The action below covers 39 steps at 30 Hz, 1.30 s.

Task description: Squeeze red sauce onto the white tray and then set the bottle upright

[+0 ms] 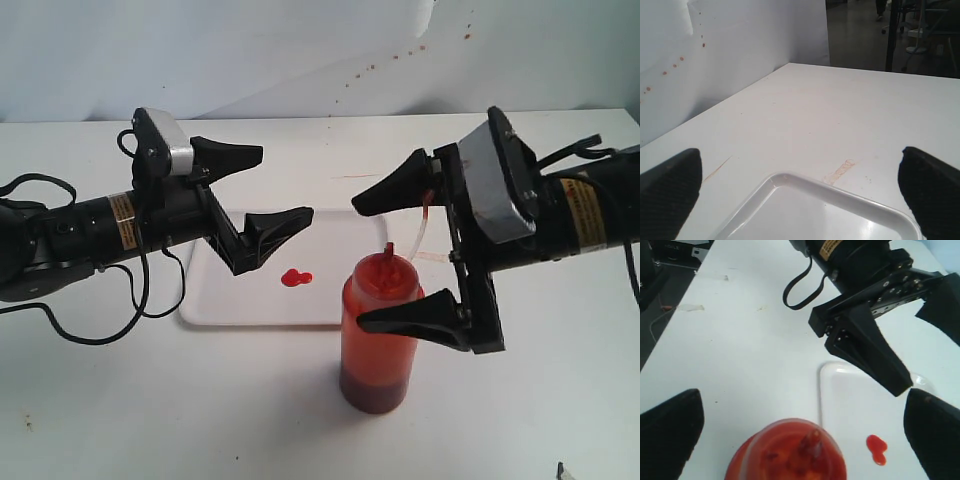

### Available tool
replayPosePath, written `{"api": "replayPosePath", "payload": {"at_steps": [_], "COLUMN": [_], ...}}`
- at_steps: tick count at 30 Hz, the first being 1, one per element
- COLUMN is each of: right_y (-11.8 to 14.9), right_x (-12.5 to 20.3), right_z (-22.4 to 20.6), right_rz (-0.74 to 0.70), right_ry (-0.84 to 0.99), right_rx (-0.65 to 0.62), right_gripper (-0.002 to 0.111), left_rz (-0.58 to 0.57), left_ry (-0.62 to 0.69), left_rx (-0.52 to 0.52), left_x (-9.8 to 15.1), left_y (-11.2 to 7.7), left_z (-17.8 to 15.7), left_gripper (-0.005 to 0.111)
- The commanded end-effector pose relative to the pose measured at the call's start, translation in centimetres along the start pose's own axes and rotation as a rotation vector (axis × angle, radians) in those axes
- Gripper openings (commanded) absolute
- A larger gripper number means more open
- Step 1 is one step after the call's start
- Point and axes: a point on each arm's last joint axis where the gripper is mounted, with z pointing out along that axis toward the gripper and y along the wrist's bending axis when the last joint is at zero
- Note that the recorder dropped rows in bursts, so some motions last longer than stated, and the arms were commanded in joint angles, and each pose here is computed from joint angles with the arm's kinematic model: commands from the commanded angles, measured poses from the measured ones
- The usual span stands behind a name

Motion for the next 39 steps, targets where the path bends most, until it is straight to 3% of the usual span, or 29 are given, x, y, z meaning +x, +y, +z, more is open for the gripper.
{"api": "replayPosePath", "payload": {"at_steps": [1,13,20,23,25,29,30,35,39], "right_y": [-0.6,0.2,1.0,1.1,1.2,1.2,1.1,0.4,0.3], "right_x": [-1.1,-5.6,-8.3,-8.7,-8.5,-7.8,-7.7,-6.4,-6.2], "right_z": [-0.8,-3.2,-5.8,-7.1,-7.8,-9.2,-9.6,-11.8,-11.9], "right_rz": [-0.007,-0.055,0.034,0.09,0.128,0.235,0.262,0.482,0.494], "right_ry": [-0.016,-0.129,-0.104,-0.04,-0.013,-0.01,-0.011,0.01,0.021], "right_rx": [0.104,0.213,0.369,0.493,0.591,0.797,0.845,1.128,1.148], "right_gripper": [0.105,0.105,0.105,0.105,0.105,0.105,0.105,0.105,0.105], "left_rz": [-0.004,-0.004,0.022,0.021,-0.013,-0.072,-0.088,-0.221,-0.317], "left_ry": [-0.022,-0.021,-0.065,-0.098,-0.097,-0.092,-0.09,-0.102,-0.123], "left_rx": [-0.006,-0.002,0.071,0.133,0.111,0.045,0.032,-0.045,-0.081], "left_x": [-0.5,-0.5,-0.9,-1.0,-1.2,-1.2,-1.2,-0.9,-1.0], "left_y": [0.2,0.2,-0.4,-0.2,0.7,2.8,3.2,5.1,5.7], "left_z": [0.0,0.0,-0.2,-1.0,-1.8,-3.7,-4.2,-5.9,-6.3], "left_gripper": [0.104,0.104,0.102,0.086,0.066,0.008,0.0,0.001,0.001]}}
